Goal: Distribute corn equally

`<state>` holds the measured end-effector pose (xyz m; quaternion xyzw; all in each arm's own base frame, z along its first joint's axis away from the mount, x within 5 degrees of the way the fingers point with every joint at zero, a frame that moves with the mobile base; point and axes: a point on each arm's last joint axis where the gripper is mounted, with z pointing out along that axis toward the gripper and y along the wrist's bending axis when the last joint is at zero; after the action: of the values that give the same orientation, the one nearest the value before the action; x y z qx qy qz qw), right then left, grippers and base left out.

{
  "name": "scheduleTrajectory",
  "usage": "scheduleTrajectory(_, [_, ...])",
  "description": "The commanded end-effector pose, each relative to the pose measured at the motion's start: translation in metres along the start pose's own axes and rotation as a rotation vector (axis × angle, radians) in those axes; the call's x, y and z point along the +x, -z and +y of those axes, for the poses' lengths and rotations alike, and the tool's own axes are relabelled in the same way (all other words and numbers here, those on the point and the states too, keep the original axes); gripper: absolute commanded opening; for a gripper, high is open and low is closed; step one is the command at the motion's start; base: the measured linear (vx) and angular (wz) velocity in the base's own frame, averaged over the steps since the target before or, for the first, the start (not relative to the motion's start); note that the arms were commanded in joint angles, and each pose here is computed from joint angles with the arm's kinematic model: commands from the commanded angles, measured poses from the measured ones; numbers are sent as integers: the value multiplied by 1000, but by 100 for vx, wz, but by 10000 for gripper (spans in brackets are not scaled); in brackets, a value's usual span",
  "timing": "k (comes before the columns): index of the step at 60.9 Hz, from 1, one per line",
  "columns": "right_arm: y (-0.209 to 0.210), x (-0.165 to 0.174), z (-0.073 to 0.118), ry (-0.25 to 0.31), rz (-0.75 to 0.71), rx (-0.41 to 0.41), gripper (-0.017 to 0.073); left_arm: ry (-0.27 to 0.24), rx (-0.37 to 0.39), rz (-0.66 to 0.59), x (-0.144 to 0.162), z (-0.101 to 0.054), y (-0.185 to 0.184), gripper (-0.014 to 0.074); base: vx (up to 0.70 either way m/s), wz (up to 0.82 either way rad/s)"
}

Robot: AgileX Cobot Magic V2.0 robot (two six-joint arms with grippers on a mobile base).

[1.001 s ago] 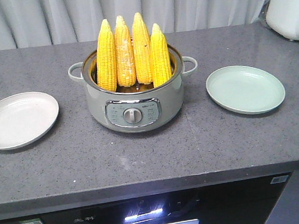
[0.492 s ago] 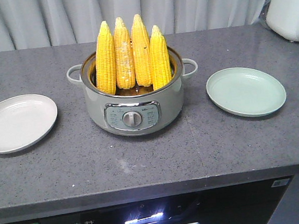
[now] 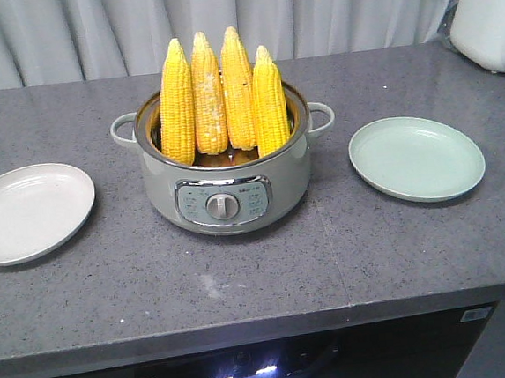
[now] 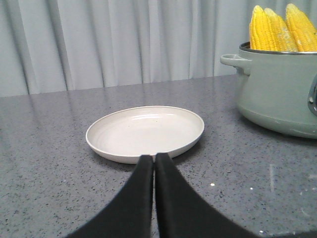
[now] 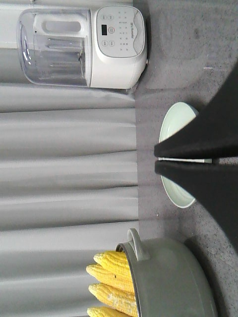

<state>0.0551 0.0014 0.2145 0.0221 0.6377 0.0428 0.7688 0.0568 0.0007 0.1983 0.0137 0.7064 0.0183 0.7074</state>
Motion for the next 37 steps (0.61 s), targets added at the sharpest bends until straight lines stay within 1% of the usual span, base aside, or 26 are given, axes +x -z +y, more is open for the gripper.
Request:
scheduleTrajectory(1, [1, -4, 1, 18, -64, -6, -1, 9, 4, -89, -7, 0, 2, -7, 2, -1])
scheduleTrajectory(37, [1, -4, 1, 18, -64, -6, -1, 9, 4, -89, -7, 0, 2, -7, 2, 0])
